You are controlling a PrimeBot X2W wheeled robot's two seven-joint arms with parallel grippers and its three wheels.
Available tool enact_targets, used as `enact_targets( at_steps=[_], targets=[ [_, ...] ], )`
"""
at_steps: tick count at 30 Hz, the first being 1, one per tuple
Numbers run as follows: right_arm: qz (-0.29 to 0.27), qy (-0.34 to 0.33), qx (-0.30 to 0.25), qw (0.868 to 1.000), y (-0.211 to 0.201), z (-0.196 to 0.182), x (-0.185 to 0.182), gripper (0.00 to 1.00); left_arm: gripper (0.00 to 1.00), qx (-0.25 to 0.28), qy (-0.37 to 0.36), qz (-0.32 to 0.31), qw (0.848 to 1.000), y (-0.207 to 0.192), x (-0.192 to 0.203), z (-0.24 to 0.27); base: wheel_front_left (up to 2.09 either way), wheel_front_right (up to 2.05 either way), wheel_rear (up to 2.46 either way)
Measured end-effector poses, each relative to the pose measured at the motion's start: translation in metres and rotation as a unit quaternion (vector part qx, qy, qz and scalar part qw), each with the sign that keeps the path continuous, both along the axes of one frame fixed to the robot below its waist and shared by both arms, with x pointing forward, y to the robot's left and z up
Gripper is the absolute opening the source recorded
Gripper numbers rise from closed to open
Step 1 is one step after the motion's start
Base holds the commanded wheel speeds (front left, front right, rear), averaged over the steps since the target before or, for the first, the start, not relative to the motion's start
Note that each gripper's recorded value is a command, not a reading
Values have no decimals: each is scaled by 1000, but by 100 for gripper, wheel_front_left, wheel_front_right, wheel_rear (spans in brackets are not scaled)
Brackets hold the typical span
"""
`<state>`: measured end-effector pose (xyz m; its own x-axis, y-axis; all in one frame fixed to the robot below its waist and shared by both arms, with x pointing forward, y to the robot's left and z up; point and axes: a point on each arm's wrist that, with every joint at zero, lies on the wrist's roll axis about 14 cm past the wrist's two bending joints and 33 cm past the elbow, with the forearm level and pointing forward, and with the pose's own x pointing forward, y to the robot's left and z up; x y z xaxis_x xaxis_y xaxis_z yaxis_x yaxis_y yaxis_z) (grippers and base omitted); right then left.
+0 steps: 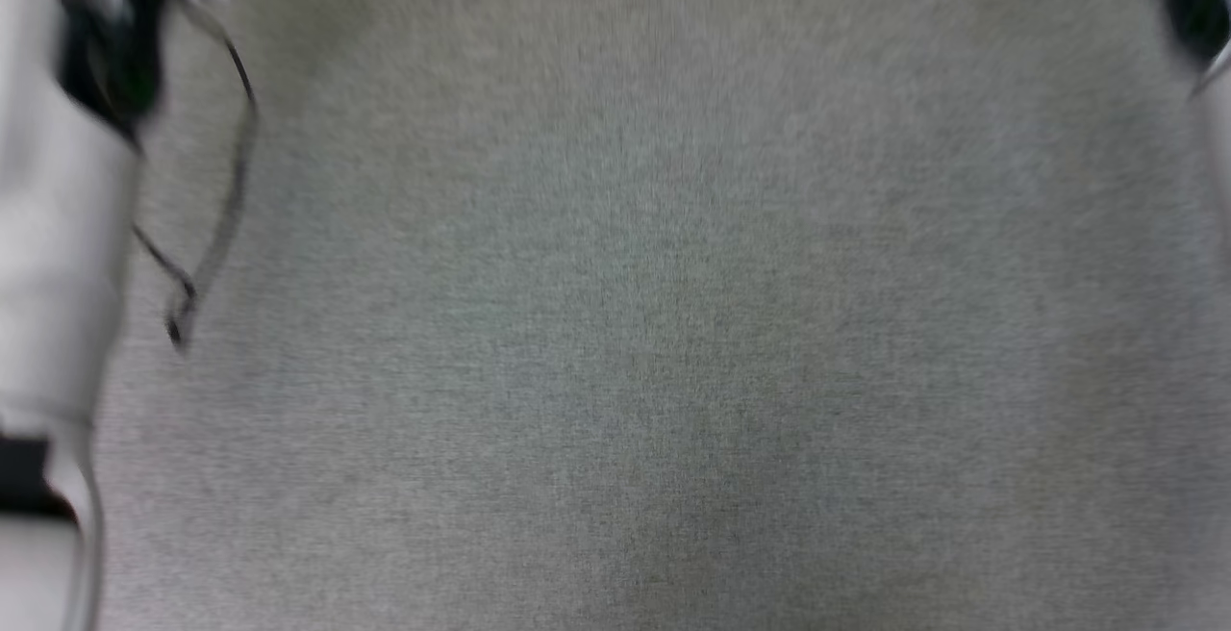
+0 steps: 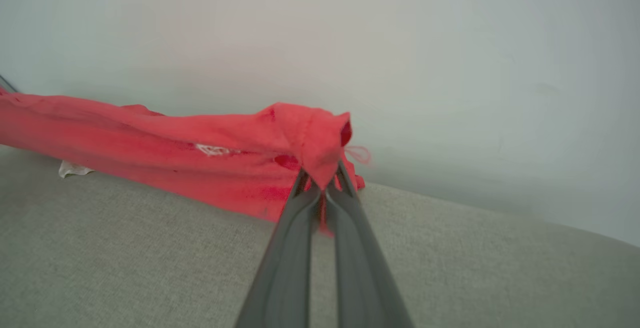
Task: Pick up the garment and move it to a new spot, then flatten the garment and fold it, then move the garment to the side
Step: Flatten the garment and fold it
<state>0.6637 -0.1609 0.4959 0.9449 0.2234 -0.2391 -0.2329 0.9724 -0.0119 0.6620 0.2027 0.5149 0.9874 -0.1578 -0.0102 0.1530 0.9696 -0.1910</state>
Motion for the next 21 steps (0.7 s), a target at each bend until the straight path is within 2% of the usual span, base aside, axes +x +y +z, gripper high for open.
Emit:
enact_targets(
  at_steps=[9,21],
  targets=[
    [4,43,17,999,-10,-20,-108,0,0,-31,73,13,997,11,-128,-43,0,0,0],
    [0,74,30,997,-24,-35,-241,0,0,-36,110,60,992,26,-274,-46,0,0,0]
  ],
)
